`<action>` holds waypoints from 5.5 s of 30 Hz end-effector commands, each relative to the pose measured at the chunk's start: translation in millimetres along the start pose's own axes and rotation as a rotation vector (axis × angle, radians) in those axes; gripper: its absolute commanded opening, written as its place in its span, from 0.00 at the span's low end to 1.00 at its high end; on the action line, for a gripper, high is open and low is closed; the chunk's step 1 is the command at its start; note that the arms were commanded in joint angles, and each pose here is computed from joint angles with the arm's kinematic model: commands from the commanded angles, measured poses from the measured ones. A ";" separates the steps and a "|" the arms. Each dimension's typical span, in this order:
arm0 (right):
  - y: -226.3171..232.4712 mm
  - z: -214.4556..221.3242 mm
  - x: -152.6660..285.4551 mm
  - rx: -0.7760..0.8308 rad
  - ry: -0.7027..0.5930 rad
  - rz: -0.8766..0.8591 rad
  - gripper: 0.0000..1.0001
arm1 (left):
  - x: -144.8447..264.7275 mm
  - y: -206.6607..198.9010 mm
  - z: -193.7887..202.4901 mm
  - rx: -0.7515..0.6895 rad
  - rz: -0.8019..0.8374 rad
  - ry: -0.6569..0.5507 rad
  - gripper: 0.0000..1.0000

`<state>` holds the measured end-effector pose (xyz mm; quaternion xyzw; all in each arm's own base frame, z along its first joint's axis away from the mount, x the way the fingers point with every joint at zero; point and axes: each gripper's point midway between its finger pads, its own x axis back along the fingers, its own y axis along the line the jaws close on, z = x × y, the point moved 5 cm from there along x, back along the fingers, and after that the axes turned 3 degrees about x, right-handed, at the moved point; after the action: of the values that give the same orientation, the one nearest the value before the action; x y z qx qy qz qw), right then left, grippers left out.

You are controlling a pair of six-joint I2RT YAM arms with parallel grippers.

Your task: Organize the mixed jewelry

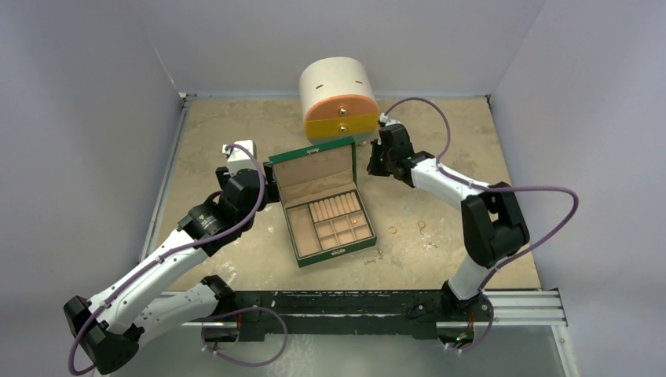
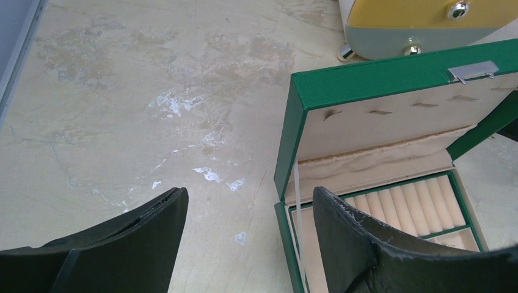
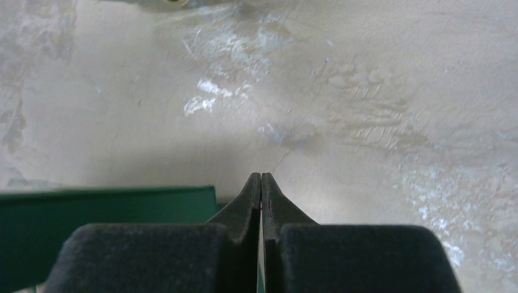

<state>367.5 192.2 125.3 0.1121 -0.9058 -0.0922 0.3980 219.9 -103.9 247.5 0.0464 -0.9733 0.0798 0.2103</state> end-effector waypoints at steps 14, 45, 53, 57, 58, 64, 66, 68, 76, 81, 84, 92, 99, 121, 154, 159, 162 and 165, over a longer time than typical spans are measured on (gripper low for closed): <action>53.1 46.3 83.2 0.068 -0.086 -0.145 0.00 | 1.4 -0.7 -10.7 0.016 0.010 -0.042 0.74; 47.4 106.9 72.1 0.039 -0.070 -0.064 0.00 | 5.7 -0.5 -13.5 0.032 0.029 -0.051 0.73; 53.5 109.1 73.6 0.046 -0.062 -0.072 0.10 | 5.5 -0.8 -13.5 0.031 0.030 -0.051 0.73; 54.3 107.2 78.9 0.042 -0.070 -0.072 0.15 | 5.5 -1.0 -13.4 0.030 0.032 -0.050 0.73; 54.3 105.8 81.1 0.041 -0.075 -0.070 0.16 | 5.5 -1.0 -13.1 0.029 0.032 -0.050 0.73; 49.1 93.5 105.4 0.025 -0.117 -0.056 0.19 | 5.3 -1.6 -12.9 0.028 0.035 -0.047 0.73; 45.9 89.6 114.8 0.021 -0.127 -0.044 0.22 | 4.9 -2.3 -12.4 0.027 0.037 -0.046 0.73; 41.2 88.7 123.9 0.016 -0.127 -0.028 0.22 | 4.4 -2.4 -12.0 0.026 0.036 -0.044 0.73; 10.6 100.0 160.8 -0.003 -0.107 0.048 0.27 | 5.1 -1.4 -12.9 0.033 0.032 -0.048 0.73; -20.0 111.3 178.0 -0.013 -0.098 0.178 0.32 | 5.1 -0.7 -13.2 0.033 0.027 -0.051 0.74; -37.9 120.8 184.2 -0.018 -0.079 0.264 0.35 | 5.2 -0.1 -13.8 0.034 0.024 -0.053 0.73; -58.6 133.1 179.2 -0.087 -0.010 0.383 0.40 | 5.4 -0.6 -13.7 0.034 0.027 -0.053 0.73; -83.9 125.4 161.6 -0.217 0.007 0.429 0.40 | 6.2 0.1 -14.7 0.036 0.027 -0.057 0.73; -132.5 113.4 107.1 -0.508 0.040 0.531 0.34 | 5.8 0.8 -15.0 0.033 0.021 -0.060 0.73; -142.3 139.6 90.6 -0.586 0.148 0.607 0.21 | 4.9 0.6 -14.4 0.029 0.016 -0.057 0.73; -144.1 140.5 89.1 -0.588 0.147 0.618 0.16 | 5.0 0.9 -14.5 0.029 0.016 -0.058 0.73; -144.4 139.2 89.9 -0.590 0.140 0.618 0.12 | 5.5 1.1 -14.8 0.032 0.017 -0.059 0.73; -145.1 136.6 91.4 -0.591 0.123 0.617 0.08 | 5.3 0.4 -13.4 0.033 0.023 -0.054 0.73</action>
<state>225.4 43.7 59.8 -0.2617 -0.8058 -0.2135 0.4865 217.3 -101.6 252.9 0.0431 -0.9744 0.0893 0.2017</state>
